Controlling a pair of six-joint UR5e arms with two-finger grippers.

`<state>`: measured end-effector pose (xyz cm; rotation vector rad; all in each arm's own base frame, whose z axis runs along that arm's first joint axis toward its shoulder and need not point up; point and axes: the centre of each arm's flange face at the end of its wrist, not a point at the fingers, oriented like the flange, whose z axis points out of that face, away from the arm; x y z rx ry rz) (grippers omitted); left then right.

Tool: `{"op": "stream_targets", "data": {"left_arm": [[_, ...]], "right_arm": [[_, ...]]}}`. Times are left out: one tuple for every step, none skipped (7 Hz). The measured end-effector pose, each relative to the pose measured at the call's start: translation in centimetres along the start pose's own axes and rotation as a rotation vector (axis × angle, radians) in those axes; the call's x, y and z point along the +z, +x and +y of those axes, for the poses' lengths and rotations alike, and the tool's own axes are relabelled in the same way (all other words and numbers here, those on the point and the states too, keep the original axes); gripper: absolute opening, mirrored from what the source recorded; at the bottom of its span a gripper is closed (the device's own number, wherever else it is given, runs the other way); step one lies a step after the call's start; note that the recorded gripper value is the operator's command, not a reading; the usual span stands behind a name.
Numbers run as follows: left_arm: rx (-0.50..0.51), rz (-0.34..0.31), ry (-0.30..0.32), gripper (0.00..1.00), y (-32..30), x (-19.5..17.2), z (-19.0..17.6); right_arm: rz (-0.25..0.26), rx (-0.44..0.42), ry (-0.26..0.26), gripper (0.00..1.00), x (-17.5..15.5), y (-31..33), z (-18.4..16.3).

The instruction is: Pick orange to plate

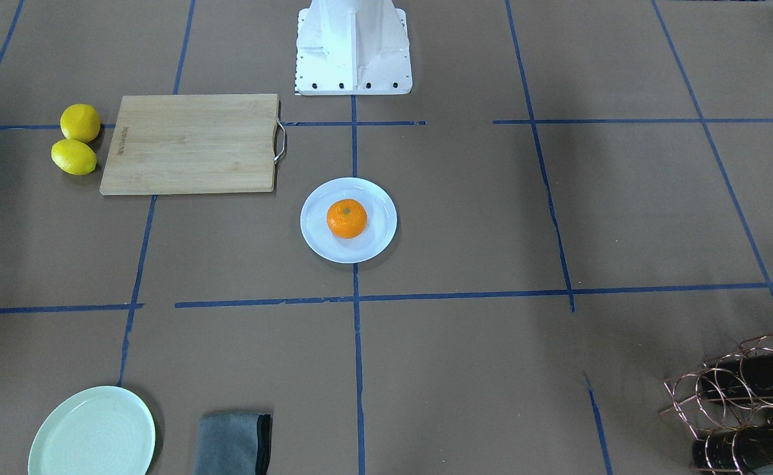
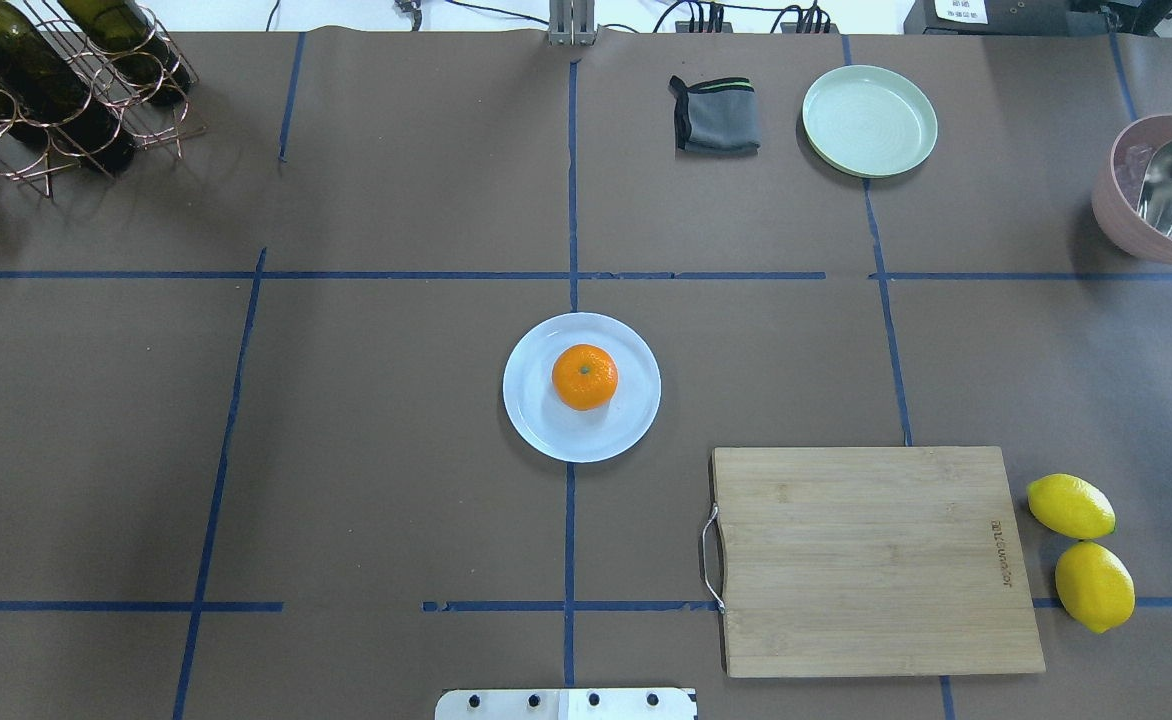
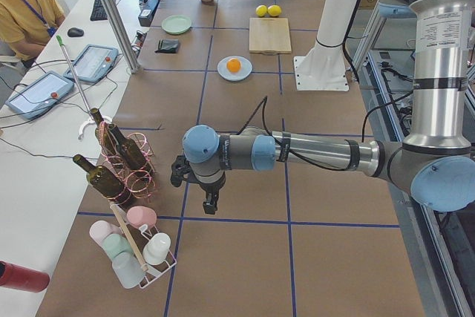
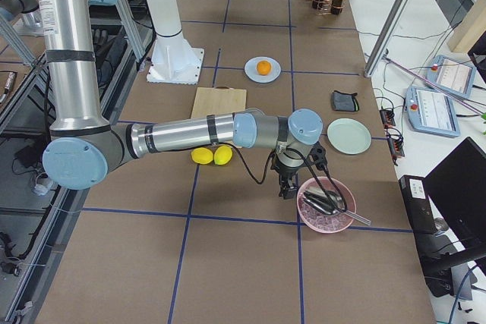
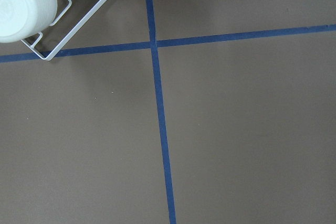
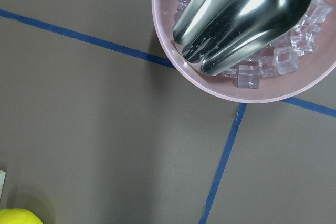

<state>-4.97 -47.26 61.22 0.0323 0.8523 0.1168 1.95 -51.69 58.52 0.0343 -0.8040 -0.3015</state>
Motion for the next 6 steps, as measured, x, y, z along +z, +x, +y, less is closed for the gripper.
{"op": "stream_targets", "data": {"left_arm": [[0.01,-0.001,0.006,1.0,0.3,-0.4,-0.8],[0.013,-0.002,0.008,1.0,0.3,-0.5,-1.0],[0.009,-0.009,0.005,1.0,0.0,-0.4,-0.9],[0.003,-0.032,-0.002,1.0,-0.5,-0.2,-0.6],[-0.004,-0.053,-0.009,1.0,-1.1,0.1,0.0],[-0.012,-0.062,-0.013,1.0,-1.5,0.3,0.9]], "right_arm": [[0.001,0.0,0.003,1.0,-0.2,-0.1,-0.3],[0.001,0.001,0.005,1.0,-0.2,0.0,-0.4],[-0.001,0.006,0.005,1.0,-0.1,0.1,-0.3],[-0.001,0.012,0.004,1.0,0.0,0.1,-0.1],[0.0,0.015,0.004,1.0,0.1,0.2,0.0],[0.001,0.021,0.007,1.0,0.0,0.5,0.2]]}}
